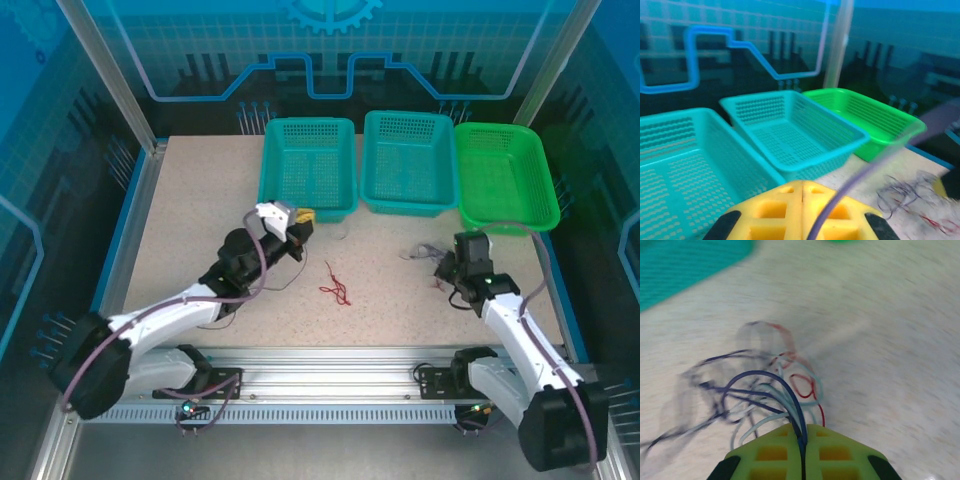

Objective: Untangle the cables

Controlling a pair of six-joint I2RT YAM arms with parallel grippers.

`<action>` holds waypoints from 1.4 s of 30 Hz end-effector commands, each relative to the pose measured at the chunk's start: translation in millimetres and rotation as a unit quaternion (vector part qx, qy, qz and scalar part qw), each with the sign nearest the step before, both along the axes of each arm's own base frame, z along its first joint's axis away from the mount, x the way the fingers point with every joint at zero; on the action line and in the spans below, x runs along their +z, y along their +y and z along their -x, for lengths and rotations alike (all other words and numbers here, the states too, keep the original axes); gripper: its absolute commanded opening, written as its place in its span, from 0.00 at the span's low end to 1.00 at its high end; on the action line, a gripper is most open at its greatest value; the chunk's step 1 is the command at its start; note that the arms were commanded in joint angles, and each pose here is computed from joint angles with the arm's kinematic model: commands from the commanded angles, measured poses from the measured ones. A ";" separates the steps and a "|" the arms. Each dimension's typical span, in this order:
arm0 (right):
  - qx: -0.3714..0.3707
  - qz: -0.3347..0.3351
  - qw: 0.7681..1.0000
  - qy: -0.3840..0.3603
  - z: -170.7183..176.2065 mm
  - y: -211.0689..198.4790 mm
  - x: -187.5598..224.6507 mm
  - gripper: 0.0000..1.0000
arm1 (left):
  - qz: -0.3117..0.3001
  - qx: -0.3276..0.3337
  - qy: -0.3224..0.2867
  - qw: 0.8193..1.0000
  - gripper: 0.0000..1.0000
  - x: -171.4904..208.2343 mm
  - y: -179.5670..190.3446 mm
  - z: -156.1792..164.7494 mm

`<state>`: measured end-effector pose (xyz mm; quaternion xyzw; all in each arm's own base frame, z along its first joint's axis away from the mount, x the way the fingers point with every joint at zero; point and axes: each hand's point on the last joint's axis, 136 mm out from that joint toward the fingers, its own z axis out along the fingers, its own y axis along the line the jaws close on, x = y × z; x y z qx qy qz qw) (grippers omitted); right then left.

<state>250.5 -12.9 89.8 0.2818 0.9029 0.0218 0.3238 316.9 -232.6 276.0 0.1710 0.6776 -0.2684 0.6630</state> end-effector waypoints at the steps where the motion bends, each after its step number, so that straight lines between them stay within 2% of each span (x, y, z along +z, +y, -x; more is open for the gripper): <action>1: -0.083 -0.013 0.996 -0.025 7.4 -21.2 4.3 0.03 | -0.013 0.084 0.053 0.995 0.00 -3.9 31.9 -11.1; 4: -0.053 -0.028 0.997 -0.041 0.9 -12.4 7.1 0.04 | -0.021 0.047 0.060 0.997 0.00 2.0 19.7 -8.3; 7: 0.060 -0.084 0.992 -0.070 -16.8 29.7 17.0 0.12 | -0.012 -0.001 0.060 0.998 0.00 8.3 -0.3 -5.7; 8: 0.102 -0.100 0.987 -0.077 -20.6 46.6 21.4 0.22 | -0.011 -0.006 0.060 0.998 0.00 10.2 -4.8 -6.5; 10: 0.150 -0.099 0.981 -0.072 -22.6 65.9 26.4 0.52 | -0.007 -0.011 0.055 0.998 0.00 17.6 -10.9 -8.1; 11: 0.162 -0.085 0.981 -0.063 -21.6 70.0 29.7 0.61 | -0.006 -0.013 0.050 0.999 0.00 22.4 -13.4 -8.5; 13: 0.199 -0.068 0.975 -0.069 -21.9 80.6 45.0 0.66 | -0.004 -0.017 0.043 0.999 0.00 32.0 -16.8 -9.5; 14: 0.247 -0.077 0.961 -0.094 -23.1 98.5 59.2 0.67 | -0.002 -0.019 0.041 0.999 0.00 37.1 -18.5 -9.8; 17: 0.413 -0.130 0.884 -0.179 -5.9 176.2 104.7 0.77 | -0.005 -0.030 0.045 0.999 0.00 44.7 -26.5 -13.4; 20: 0.491 -0.144 0.826 -0.235 14.0 237.9 126.5 0.88 | -0.004 -0.033 0.060 0.998 0.00 46.5 -34.2 -20.6; 22: 0.515 -0.168 0.799 -0.261 20.1 274.8 131.7 0.89 | 0.005 -0.038 0.060 0.997 0.00 50.4 -38.4 -21.9; 23: 0.523 -0.175 0.791 -0.265 19.9 291.8 130.6 0.90 | 0.009 -0.041 0.058 0.997 0.00 52.9 -40.4 -22.0; 24: 0.524 -0.173 0.795 -0.254 17.1 303.0 123.0 0.89 | 0.009 -0.041 0.057 0.997 0.00 54.7 -41.3 -22.3; 29: 0.531 -0.195 0.780 -0.269 -5.1 368.8 104.2 0.90 | -0.004 -0.040 0.057 0.998 0.00 62.0 -39.9 -21.0; 33: 0.487 -0.228 0.803 -0.256 -33.5 392.7 70.1 0.90 | -0.014 -0.030 0.052 0.998 0.00 72.5 -33.1 -18.1; 36: 0.492 -0.240 0.797 -0.256 -42.8 418.0 55.4 0.86 | -0.005 -0.026 0.048 0.999 0.00 80.1 -29.0 -15.4; 38: 0.501 -0.240 0.793 -0.249 -48.1 433.7 44.3 0.74 | 0.004 -0.024 0.049 0.998 0.00 81.6 -27.5 -15.1; 39: 0.498 -0.239 0.797 -0.243 -50.8 435.0 38.3 0.63 | 0.006 -0.022 0.052 0.998 0.00 80.9 -26.5 -15.2; 41: 0.480 -0.234 0.814 -0.230 -55.4 427.9 27.4 0.30 | 0.018 -0.015 0.065 0.998 0.00 79.9 -19.0 -16.5; 42: 0.471 -0.229 0.820 -0.232 -56.0 421.0 25.7 0.17 | 0.026 -0.008 0.075 0.997 0.00 79.0 -12.1 -18.3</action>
